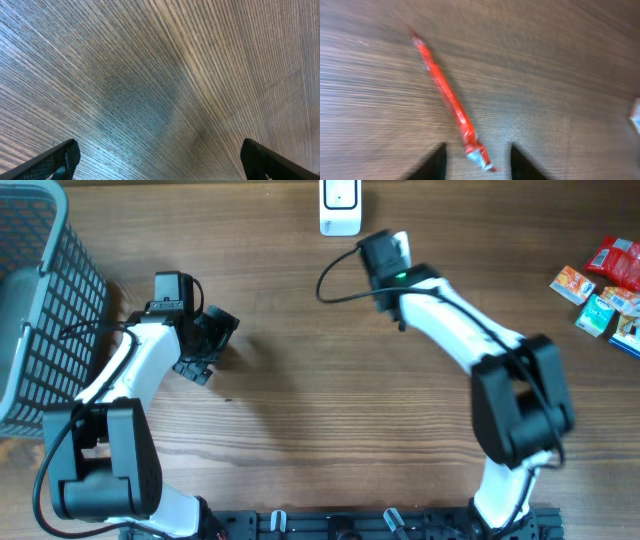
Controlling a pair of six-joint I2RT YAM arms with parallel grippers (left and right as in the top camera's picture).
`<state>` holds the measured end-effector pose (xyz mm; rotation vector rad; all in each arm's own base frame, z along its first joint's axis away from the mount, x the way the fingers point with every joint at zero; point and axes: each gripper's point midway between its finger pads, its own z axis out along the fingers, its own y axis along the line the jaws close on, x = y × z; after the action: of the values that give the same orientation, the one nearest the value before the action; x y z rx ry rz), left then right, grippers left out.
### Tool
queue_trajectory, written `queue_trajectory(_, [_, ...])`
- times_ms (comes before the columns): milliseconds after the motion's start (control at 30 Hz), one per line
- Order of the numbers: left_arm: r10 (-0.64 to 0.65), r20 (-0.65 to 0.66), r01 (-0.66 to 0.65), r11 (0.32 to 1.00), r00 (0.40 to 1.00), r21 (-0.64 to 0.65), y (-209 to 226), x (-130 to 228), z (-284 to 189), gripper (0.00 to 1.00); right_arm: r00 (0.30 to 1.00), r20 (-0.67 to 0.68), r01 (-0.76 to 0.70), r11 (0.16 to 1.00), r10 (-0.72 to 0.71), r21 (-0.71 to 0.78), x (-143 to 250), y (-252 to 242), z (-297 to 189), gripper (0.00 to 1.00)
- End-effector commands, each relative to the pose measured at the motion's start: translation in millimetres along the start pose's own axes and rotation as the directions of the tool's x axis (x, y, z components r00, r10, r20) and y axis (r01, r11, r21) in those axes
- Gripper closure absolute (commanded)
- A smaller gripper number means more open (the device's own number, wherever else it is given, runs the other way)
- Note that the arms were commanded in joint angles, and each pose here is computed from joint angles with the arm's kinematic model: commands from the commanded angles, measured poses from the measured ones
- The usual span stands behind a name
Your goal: Scan the item barcode
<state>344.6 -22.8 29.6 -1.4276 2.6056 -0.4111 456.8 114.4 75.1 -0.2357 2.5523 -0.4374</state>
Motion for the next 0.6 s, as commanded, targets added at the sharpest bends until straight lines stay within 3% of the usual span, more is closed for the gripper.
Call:
queue_trajectory(0, [0.018, 0.011, -0.018, 1.0, 1.0, -0.012, 2.2, -1.2, 1.1, 0.0, 0.999, 0.0, -0.041, 0.963, 0.042, -0.265, -8.2, 39.5, -29.2, 0.43])
queue_trajectory(200, [0.018, 0.011, -0.018, 1.0, 1.0, -0.012, 2.2, -1.2, 1.1, 0.0, 0.997, -0.042, -0.072, 0.972, 0.065, -0.222, 0.5, 26.6, -24.4, 0.22])
queue_trajectory(467, [0.018, 0.011, -0.018, 1.0, 1.0, -0.012, 2.2, -1.2, 1.1, 0.0, 0.965, -0.114, -0.258, 0.934, 0.236, -0.249, 2.7, -29.1, 3.8, 0.15])
queue_trajectory(567, [0.018, 0.011, -0.018, 1.0, 1.0, -0.012, 2.2, -1.2, 1.1, 0.0, 0.949, -0.122, -0.313, 0.922, 0.292, -0.226, 5.2, -51.8, 16.7, 0.02])
